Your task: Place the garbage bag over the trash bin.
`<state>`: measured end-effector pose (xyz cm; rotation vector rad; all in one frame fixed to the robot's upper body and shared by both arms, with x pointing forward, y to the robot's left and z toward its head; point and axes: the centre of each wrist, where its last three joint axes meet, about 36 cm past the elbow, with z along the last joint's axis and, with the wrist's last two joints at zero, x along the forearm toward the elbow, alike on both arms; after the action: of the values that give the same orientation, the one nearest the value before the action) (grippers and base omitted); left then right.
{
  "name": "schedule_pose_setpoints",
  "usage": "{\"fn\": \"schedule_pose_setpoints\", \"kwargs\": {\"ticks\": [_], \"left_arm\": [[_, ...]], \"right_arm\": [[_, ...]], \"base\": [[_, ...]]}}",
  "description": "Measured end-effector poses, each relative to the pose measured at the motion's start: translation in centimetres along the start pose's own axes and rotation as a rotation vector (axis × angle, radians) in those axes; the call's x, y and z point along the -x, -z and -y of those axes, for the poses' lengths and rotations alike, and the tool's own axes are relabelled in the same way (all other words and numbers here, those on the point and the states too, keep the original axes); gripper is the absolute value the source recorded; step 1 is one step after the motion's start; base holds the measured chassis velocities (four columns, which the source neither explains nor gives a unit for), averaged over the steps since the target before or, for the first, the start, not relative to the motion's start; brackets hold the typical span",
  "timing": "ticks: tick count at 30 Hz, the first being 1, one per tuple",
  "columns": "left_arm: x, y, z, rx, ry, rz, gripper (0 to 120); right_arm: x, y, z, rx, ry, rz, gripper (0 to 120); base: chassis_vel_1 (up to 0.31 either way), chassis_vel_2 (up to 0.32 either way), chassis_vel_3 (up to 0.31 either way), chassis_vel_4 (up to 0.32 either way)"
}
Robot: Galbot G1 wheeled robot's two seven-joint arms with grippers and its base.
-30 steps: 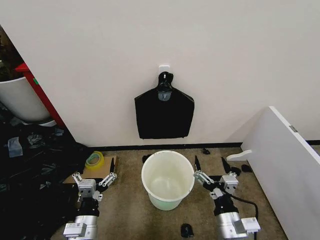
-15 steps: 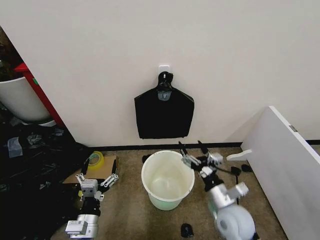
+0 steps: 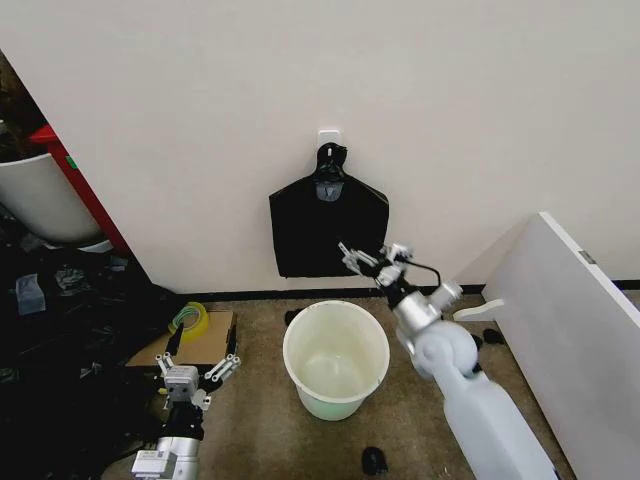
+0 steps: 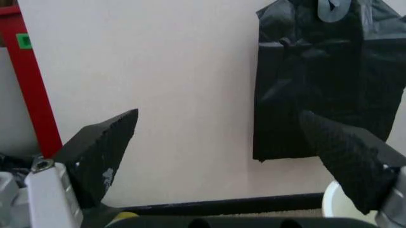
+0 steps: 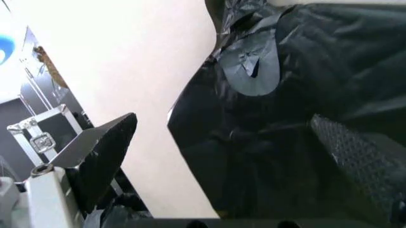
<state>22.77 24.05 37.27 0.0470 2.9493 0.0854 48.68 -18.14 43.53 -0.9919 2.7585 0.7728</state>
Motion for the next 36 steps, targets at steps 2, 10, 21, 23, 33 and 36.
{"fn": "schedule_pose_setpoints", "kwargs": {"ticks": [2,10,21,23,33,36], "left_arm": [[0.0,0.0,-0.2,0.004,0.006,0.001,100],[0.0,0.0,-0.4,0.005,0.015,0.001,100],[0.1,0.2,-0.5,0.008,0.027,0.004,100],[0.1,0.2,-0.5,0.008,0.027,0.004,100],[0.2,0.2,-0.5,0.007,0.032,0.007,100],[0.3,0.2,-0.5,0.005,0.033,0.007,100]], "right_arm": [[1.7,0.0,0.7,-0.011,0.001,-0.006,100],[5.5,0.8,2.2,-0.027,-0.004,0.013,100],[8.4,1.2,2.2,-0.025,0.007,0.024,100],[8.4,1.2,2.2,-0.025,0.008,0.024,100],[8.8,1.2,1.3,-0.025,0.024,0.03,75],[8.8,1.3,1.2,-0.027,0.022,0.035,67]], "base": [[0.0,0.0,0.0,0.0],[0.0,0.0,0.0,0.0],[0.0,0.0,0.0,0.0],[0.0,0.0,0.0,0.0],[0.0,0.0,0.0,0.0],[0.0,0.0,0.0,0.0]]}}
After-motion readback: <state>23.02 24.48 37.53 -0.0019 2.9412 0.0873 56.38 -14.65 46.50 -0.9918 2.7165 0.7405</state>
